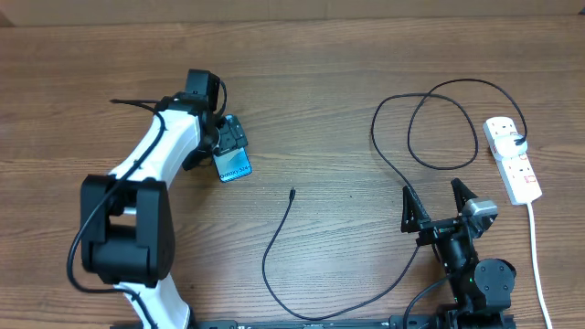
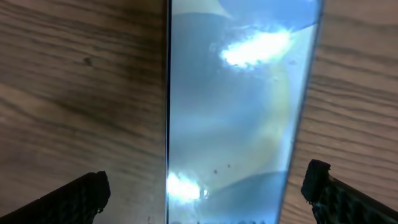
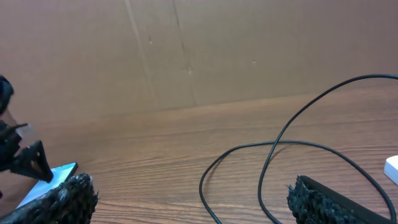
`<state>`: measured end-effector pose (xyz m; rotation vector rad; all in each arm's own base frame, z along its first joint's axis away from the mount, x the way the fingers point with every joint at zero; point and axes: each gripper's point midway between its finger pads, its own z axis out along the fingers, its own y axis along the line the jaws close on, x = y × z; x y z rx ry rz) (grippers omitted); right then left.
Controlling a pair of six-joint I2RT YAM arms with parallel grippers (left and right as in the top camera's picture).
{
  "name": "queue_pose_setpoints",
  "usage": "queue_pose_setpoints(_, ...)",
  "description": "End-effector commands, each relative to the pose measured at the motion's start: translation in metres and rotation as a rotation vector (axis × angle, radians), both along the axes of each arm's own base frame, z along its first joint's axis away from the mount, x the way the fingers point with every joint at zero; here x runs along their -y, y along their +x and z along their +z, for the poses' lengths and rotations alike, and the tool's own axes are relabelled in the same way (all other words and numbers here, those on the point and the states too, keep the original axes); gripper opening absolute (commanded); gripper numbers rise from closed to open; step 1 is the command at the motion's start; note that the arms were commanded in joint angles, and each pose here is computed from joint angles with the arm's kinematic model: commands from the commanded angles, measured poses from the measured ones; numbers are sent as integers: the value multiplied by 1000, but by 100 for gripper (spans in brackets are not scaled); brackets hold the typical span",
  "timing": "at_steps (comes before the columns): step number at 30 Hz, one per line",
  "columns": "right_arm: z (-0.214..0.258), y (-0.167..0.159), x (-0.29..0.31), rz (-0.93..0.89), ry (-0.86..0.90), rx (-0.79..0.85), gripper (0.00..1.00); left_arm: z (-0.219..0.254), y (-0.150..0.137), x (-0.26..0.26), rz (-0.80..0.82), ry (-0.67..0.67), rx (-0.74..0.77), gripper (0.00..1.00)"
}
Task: Plug charger to phone and switch on socket
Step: 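Move the left gripper over the phone and lower onto it, then grasp the phone's top edge with the left gripper and lift it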
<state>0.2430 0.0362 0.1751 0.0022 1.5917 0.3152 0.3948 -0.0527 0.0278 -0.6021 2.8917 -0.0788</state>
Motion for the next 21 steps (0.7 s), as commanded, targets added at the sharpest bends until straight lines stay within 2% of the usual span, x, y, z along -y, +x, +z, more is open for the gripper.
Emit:
queue_pose_setpoints(1,-2,0,0,1,3,2,100,-39,-8,7,-65,27,-81,100)
queue_pose_setpoints(5,-2,0,0,1,3,2,100,-65,-12,17,-119,8,-126,100)
queue_pose_setpoints(21,-2,0,0,1,3,2,100,-65,-14,17,-139,10,-137,99)
